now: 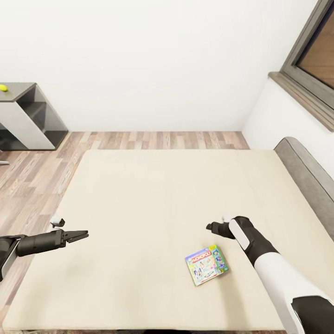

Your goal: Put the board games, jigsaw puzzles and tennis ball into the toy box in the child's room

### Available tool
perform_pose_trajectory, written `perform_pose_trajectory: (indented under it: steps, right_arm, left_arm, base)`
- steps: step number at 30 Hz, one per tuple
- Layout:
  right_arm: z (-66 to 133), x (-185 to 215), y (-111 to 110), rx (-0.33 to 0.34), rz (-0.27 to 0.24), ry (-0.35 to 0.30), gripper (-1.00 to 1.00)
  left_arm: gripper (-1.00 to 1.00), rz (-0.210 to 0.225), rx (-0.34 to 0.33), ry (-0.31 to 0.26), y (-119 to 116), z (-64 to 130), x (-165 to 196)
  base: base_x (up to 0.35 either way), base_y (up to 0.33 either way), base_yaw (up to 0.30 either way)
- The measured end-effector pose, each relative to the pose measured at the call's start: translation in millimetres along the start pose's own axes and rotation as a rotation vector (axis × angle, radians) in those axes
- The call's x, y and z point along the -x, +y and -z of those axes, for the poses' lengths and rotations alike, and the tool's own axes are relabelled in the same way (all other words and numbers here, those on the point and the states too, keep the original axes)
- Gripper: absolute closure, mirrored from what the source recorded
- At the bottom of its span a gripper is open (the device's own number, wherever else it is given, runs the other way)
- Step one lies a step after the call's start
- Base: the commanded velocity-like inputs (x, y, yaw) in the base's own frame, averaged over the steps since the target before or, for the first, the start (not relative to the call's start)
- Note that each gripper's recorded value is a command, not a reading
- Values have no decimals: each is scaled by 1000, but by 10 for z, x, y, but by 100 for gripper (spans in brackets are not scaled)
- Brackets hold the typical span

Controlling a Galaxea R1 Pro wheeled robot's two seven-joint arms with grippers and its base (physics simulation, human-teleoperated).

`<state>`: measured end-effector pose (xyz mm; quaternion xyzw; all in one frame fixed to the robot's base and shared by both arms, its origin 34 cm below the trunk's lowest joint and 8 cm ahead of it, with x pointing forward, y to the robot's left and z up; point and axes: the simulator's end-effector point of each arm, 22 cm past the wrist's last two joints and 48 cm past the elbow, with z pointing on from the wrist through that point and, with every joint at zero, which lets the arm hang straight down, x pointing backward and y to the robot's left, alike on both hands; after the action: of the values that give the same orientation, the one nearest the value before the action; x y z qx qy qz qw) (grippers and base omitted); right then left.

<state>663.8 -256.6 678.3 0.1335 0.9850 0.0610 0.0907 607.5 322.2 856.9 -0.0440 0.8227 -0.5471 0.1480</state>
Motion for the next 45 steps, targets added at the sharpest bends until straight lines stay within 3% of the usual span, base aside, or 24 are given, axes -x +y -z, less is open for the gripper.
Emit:
perform_pose_trajectory:
  steps: [22, 32, 39, 45]
  right_arm:
    - [-137, -92, -22, -3, 0, 40, -100]
    - [-193, -92, -28, -4, 1, 48, -100]
    - [-239, -178, -47, -7, 3, 81, -100]
    - [-280, -233, -63, -9, 3, 98, -100]
  left_arm:
    - [-100, 27, 9, 11, 155, -30, -74]
    - [-100, 25, 39, 11, 243, 114, -43]
    - [-100, -4, 44, 13, 222, 171, -1]
    - [-100, -49, 0, 8, 42, 135, -19]
  base:
    - [0, 0, 0]
    - [0, 0, 0]
    - [0, 0, 0]
    - [0, 0, 0]
